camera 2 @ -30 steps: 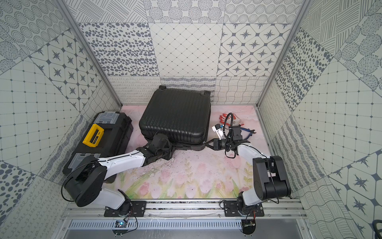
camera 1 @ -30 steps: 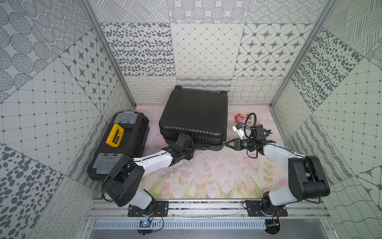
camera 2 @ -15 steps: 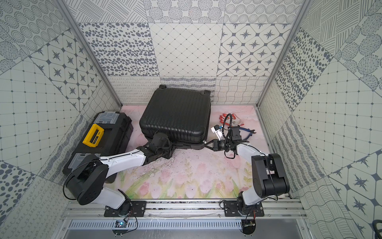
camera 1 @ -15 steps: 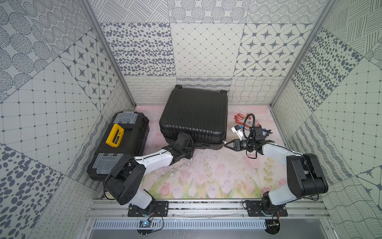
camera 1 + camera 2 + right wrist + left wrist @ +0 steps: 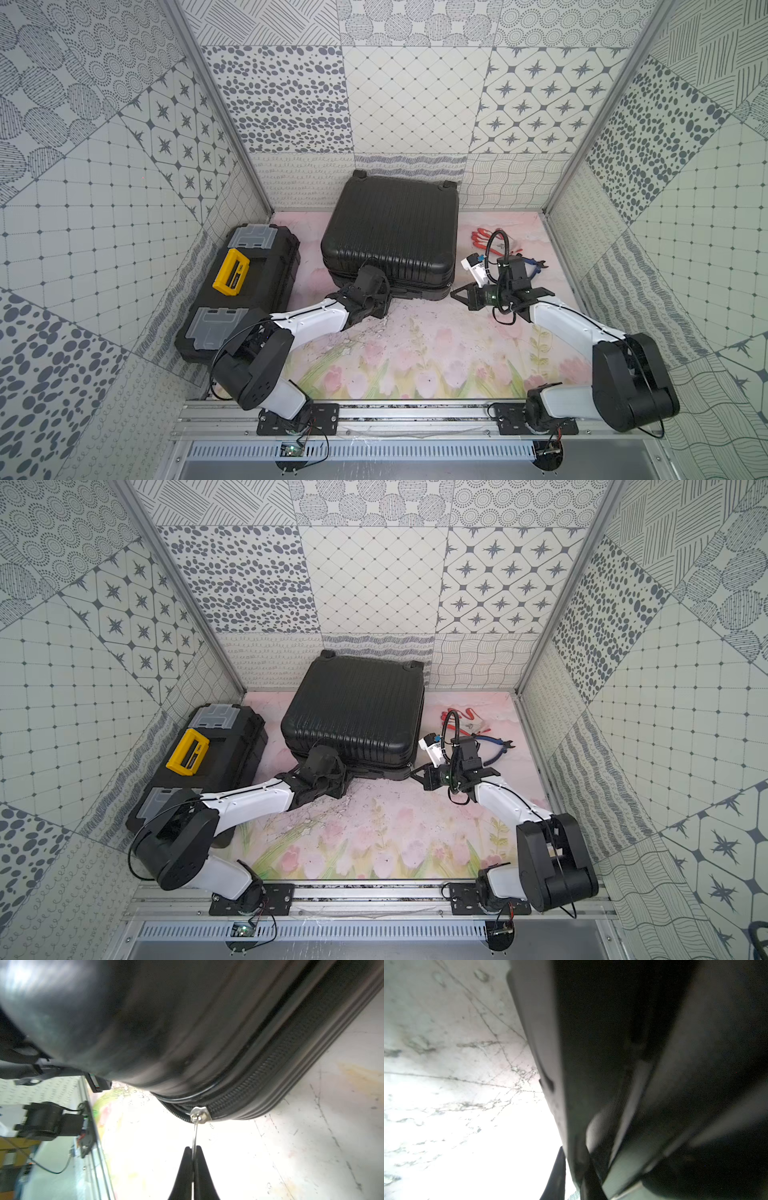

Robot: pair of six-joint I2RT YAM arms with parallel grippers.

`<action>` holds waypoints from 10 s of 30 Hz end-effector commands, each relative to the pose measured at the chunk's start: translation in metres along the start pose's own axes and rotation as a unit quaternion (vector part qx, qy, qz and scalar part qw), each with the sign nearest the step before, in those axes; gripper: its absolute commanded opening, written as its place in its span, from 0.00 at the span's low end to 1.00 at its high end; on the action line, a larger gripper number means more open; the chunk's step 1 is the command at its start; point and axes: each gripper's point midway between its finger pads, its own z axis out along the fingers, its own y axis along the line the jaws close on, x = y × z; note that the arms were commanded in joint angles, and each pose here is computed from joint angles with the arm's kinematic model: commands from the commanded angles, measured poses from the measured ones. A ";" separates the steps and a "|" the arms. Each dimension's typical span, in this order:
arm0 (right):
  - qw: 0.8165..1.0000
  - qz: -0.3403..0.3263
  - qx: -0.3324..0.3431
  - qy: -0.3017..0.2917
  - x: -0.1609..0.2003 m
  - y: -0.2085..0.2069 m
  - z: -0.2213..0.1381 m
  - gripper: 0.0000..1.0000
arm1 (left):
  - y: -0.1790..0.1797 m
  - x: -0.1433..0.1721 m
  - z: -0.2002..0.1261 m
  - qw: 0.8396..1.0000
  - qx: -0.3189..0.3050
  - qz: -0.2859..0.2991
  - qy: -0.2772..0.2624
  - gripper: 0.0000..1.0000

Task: Close the suitcase zippers
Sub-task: Zip the zipper on the suitcase, then adjust the suitcase at the center of the board.

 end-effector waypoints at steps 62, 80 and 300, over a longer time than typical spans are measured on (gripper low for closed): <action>0.961 -0.267 -0.027 -0.061 0.007 0.131 0.059 0.51 | -0.008 0.040 -0.014 0.994 0.043 0.078 0.064 0.12; 0.977 -0.115 0.078 -0.159 -0.065 0.086 -0.081 0.75 | 0.029 -0.015 -0.088 0.969 -0.076 0.233 -0.028 0.45; 0.969 0.159 0.158 -0.107 -0.166 -0.112 -0.080 0.86 | -0.029 -0.069 -0.168 0.924 -0.143 0.328 -0.135 0.78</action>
